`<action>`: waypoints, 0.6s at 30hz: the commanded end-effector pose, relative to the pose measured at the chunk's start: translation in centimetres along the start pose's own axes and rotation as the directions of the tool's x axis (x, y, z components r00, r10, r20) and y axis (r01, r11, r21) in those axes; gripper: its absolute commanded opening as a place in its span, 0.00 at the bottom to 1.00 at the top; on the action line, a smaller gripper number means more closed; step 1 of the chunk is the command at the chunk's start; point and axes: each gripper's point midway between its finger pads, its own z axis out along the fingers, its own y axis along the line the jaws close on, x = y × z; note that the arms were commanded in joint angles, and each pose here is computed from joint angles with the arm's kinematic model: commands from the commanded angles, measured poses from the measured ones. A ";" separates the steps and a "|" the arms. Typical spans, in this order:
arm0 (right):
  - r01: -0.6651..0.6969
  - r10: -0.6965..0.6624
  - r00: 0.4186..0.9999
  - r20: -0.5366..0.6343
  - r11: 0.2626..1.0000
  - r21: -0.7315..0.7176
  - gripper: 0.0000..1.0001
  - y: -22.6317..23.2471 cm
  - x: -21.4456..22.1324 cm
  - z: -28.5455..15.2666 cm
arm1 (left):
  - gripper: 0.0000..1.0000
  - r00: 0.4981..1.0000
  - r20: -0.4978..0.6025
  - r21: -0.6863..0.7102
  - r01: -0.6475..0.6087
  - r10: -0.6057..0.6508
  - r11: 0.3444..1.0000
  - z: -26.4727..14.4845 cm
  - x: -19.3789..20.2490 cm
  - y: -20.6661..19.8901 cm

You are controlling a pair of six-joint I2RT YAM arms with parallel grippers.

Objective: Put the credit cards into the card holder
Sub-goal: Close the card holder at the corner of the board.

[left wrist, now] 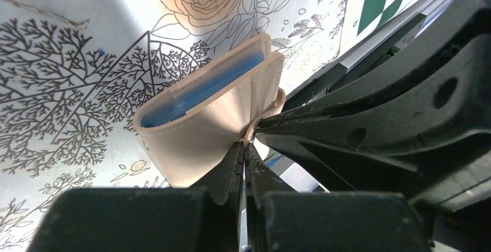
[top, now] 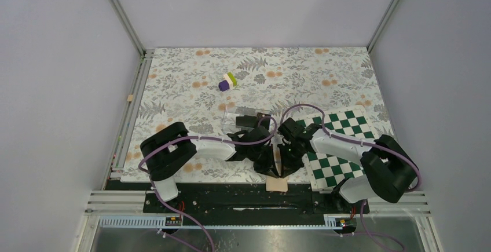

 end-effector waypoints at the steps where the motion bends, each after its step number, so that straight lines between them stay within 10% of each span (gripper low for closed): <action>1: 0.028 -0.025 0.999 -0.020 0.988 0.152 0.00 -2.4 0.5 2.1 | 0.00 1.000 0.019 -0.157 0.025 -0.023 0.987 0.8 -0.1 2.8; 18: 0.002 0.016 0.998 -0.065 0.965 0.262 0.00 -4.0 0.9 3.0 | 0.00 0.993 -0.008 -0.394 0.102 -0.115 0.913 3.0 2.2 8.1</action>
